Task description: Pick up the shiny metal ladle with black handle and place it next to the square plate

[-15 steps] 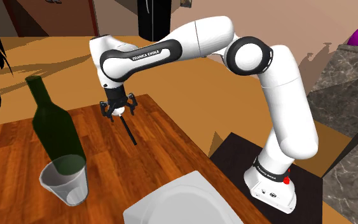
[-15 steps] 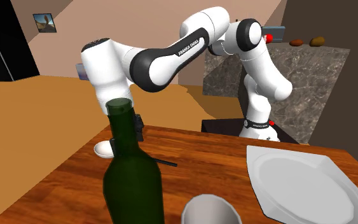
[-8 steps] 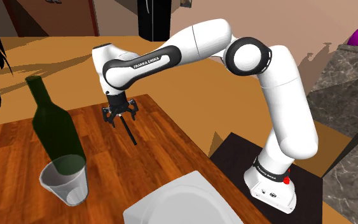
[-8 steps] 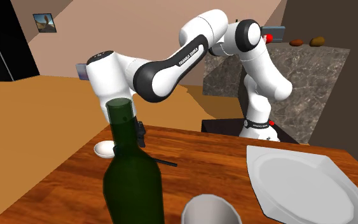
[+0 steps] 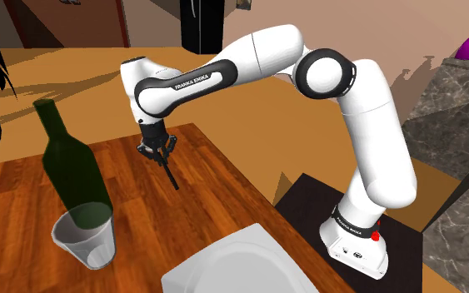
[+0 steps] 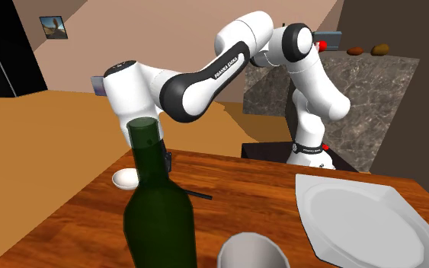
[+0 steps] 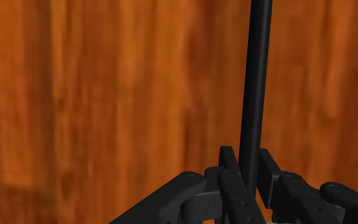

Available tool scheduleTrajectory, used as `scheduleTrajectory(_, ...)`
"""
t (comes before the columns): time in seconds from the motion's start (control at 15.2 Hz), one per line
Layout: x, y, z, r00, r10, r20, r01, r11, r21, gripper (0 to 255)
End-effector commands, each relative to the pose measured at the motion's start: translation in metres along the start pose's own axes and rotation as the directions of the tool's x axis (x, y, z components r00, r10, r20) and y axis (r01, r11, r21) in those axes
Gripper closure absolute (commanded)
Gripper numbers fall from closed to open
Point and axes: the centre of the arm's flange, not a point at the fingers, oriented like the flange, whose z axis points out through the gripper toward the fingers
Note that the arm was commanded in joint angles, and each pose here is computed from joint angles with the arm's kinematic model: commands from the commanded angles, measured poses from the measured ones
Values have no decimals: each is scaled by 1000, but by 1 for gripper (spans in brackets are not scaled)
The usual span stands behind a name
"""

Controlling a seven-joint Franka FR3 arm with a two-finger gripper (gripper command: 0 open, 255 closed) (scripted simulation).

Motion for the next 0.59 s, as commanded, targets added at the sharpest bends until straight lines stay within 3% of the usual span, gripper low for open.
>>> scheduleTrajectory(0.0, 1, 1, 1, 1000, 1, 1, -1, 1000, -2, 255)
scheduleTrajectory(0.53, -1, 2, -9, 1000, 1, 1, -1, 1000, -2, 255)
